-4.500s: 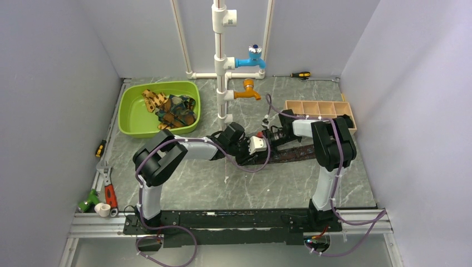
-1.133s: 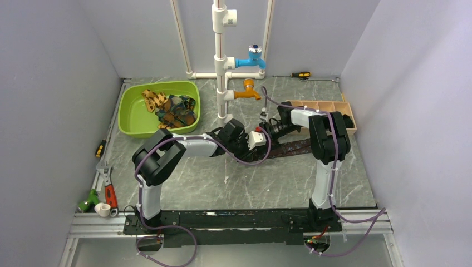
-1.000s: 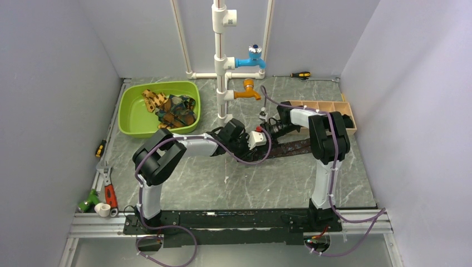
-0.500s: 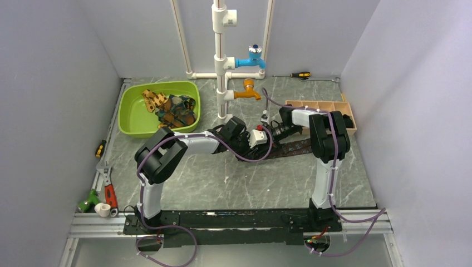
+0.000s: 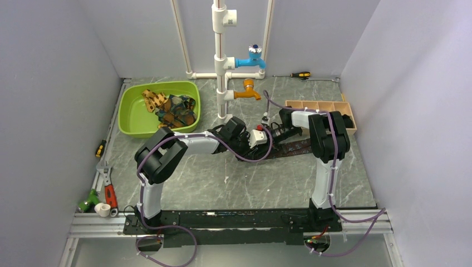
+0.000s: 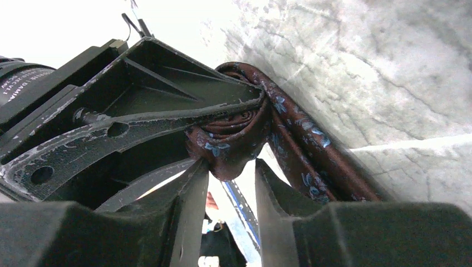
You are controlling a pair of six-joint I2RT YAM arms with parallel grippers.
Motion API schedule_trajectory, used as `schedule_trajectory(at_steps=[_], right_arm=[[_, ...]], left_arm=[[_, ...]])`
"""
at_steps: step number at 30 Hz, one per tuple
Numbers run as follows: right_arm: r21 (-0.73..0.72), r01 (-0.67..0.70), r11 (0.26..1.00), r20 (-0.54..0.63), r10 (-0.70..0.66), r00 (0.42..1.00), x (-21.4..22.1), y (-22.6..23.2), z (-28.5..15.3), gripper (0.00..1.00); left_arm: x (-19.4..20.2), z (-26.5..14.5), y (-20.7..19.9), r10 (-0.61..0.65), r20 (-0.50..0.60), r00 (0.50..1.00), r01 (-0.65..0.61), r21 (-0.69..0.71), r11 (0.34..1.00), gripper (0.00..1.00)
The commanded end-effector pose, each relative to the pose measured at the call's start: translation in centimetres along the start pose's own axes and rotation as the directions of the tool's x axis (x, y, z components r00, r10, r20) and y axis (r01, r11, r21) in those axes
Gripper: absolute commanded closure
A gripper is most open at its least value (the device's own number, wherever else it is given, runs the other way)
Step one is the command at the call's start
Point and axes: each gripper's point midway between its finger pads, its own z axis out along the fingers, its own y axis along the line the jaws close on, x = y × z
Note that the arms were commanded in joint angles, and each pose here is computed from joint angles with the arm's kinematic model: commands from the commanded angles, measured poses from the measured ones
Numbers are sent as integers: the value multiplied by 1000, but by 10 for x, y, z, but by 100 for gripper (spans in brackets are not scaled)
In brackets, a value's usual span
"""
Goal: Roll the ties
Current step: Roll the tie at the center of the board.
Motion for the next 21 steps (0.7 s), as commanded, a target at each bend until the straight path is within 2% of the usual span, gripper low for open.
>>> schedule_trajectory(at_steps=[1, 5, 8, 11, 13, 14, 17, 21], right_arm=[[6, 74, 997, 49, -74, 996, -17, 2, -2, 59], [-11, 81, 997, 78, -80, 994, -23, 16, -6, 54], [-12, 69, 998, 68, -69, 995, -22, 11, -4, 59], [11, 63, 998, 40, -64, 997, -17, 1, 1, 74], [52, 57, 997, 24, -59, 998, -13, -11, 3, 96], [70, 52, 996, 17, -53, 998, -10, -18, 3, 100], [132, 17, 991, -8, -16, 1000, -2, -40, 1, 100], [198, -11, 980, -18, 15, 1000, 4, -60, -7, 100]], left_arm=[[76, 7, -21, -94, -213, 972, 107, 47, 993, 71], [75, 7, -22, -91, -212, 973, 104, 50, 993, 71], [75, 7, -23, -91, -213, 973, 104, 53, 993, 71], [75, 7, -22, -91, -213, 973, 104, 51, 993, 70], [75, 8, -23, -94, -213, 973, 107, 53, 993, 67], [75, 8, -23, -100, -209, 973, 113, 54, 992, 63], [69, 7, -21, -105, -159, 982, 116, 60, 991, 45], [39, 1, -11, -12, 23, 1000, 12, 38, 999, 32]])
